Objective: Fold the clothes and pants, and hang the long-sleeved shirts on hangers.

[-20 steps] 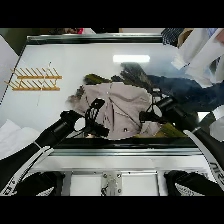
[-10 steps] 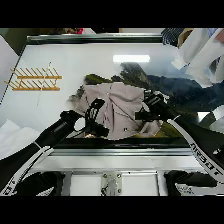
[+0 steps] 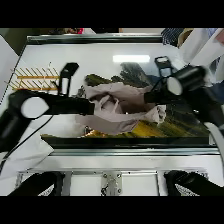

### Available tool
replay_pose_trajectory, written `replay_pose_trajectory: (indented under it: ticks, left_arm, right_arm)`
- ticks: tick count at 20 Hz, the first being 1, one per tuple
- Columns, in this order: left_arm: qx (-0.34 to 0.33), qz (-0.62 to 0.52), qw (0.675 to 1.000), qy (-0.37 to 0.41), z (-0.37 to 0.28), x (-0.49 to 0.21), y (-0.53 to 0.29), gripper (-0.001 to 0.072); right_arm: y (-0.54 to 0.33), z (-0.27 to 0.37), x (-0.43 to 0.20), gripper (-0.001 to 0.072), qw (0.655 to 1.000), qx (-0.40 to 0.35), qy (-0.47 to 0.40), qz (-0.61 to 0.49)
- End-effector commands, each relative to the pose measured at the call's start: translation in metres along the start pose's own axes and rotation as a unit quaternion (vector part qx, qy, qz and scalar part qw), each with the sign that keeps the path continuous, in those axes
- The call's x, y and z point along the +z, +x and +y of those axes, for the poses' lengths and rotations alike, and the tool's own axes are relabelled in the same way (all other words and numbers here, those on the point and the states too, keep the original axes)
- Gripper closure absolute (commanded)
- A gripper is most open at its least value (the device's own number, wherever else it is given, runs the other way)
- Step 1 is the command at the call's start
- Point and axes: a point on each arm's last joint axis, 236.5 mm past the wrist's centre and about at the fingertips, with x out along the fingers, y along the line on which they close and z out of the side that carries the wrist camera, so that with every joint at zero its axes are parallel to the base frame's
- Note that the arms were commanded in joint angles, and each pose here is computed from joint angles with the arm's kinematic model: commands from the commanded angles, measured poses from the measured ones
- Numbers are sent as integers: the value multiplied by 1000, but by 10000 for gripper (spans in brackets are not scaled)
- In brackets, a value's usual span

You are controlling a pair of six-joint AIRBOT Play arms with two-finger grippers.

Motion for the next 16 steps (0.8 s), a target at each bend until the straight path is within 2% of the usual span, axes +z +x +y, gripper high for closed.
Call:
replay_pose_trajectory:
  ticks: [1, 5, 9, 16]
  left_arm:
    - [-15, -8, 1000, 17, -14, -8, -65, 692]
    - [-34, 60, 998, 4, -15, -68, -60, 692]
    - [-87, 134, 987, -35, -28, -121, -32, 692]
    - [-66, 214, 973, -50, -4, -152, 7, 692]
  right_arm:
    - [-87, -11, -39, 700, 999, 22, 43, -22]
    - [-111, 17, -104, 700, 996, 61, 71, -2]
    - [-83, 45, -144, 700, 998, 43, 15, 52]
    - [-38, 47, -118, 699, 997, 2, -30, 74]
